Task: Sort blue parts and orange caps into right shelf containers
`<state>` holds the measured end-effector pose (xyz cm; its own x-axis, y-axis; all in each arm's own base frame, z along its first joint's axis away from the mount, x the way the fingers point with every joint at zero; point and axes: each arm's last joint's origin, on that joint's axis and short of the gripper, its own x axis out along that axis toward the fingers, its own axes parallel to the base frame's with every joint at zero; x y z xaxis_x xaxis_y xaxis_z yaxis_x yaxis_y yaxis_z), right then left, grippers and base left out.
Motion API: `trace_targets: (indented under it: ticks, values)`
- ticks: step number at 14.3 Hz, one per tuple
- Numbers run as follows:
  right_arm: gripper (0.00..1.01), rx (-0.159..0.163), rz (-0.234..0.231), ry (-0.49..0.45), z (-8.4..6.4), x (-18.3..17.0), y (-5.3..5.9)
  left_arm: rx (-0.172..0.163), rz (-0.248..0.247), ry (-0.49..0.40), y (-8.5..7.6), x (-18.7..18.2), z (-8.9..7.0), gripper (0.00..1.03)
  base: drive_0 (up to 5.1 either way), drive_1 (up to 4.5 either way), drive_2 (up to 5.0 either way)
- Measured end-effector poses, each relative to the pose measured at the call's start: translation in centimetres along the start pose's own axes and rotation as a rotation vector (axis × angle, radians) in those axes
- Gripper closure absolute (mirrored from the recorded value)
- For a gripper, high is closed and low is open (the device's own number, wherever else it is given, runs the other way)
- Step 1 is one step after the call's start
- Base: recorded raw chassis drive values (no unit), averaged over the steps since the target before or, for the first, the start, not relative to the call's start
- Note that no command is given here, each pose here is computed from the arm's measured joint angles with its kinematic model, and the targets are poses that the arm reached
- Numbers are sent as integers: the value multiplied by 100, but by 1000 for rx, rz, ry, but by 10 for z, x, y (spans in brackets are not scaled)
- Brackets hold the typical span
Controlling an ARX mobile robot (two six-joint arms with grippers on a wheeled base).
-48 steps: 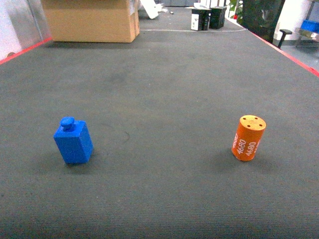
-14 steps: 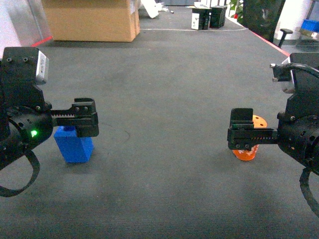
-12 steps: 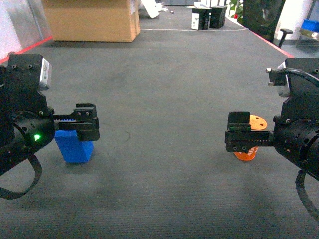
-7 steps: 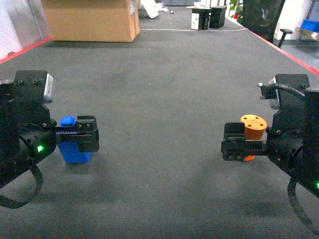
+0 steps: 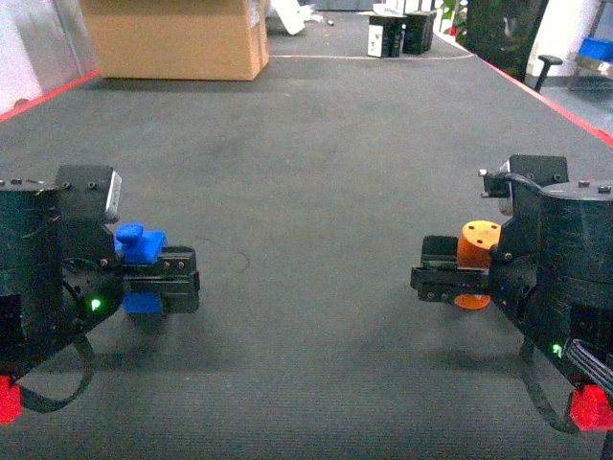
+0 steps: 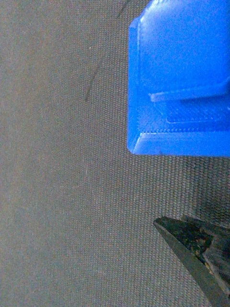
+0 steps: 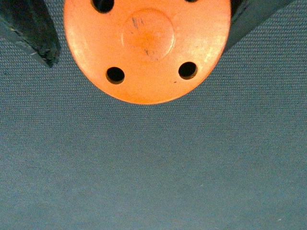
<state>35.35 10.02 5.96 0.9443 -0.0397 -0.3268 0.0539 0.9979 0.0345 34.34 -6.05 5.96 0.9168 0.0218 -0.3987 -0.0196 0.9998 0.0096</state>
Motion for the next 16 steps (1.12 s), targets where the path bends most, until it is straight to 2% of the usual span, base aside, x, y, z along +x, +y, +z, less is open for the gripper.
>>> trace_targets:
  ticks: [1, 4, 6, 7, 10, 12, 14, 15, 16]
  values:
    - [24, -1, -6, 3, -2, 1, 0, -3, 1, 3, 0, 0, -1, 5, 0, 0, 0]
    - [55, -3, 1, 0, -2, 1, 3, -7, 0, -17, 0, 0, 1, 35, 0, 0, 0]
    - [57, -2, 2, -1, -2, 0, 3, -10, 1, -30, 0, 0, 1, 55, 0, 0, 0]
    - [57, -3, 7, -1, -3, -1, 3, -12, 2, -40, 0, 0, 2, 60, 0, 0, 0]
    - [57, -1, 15, -8, 3, -14, 0, -22, 18, -41, 2, -6, -2, 61, 0, 0, 0]
    - [57, 22, 17, -48, 20, -36, -10, -45, 25, -85, 7, -26, 6, 61, 0, 0, 0]
    - [57, 37, -16, -64, 37, -68, -31, -66, 48, -227, 17, -60, 31, 61, 0, 0, 0]
    - [57, 49, -35, -119, 53, -110, -53, -95, 101, -301, 34, -102, 47, 61, 0, 0, 0]
    - [57, 77, -30, -205, 71, -167, -75, -132, 162, -377, 48, -163, 56, 61, 0, 0, 0]
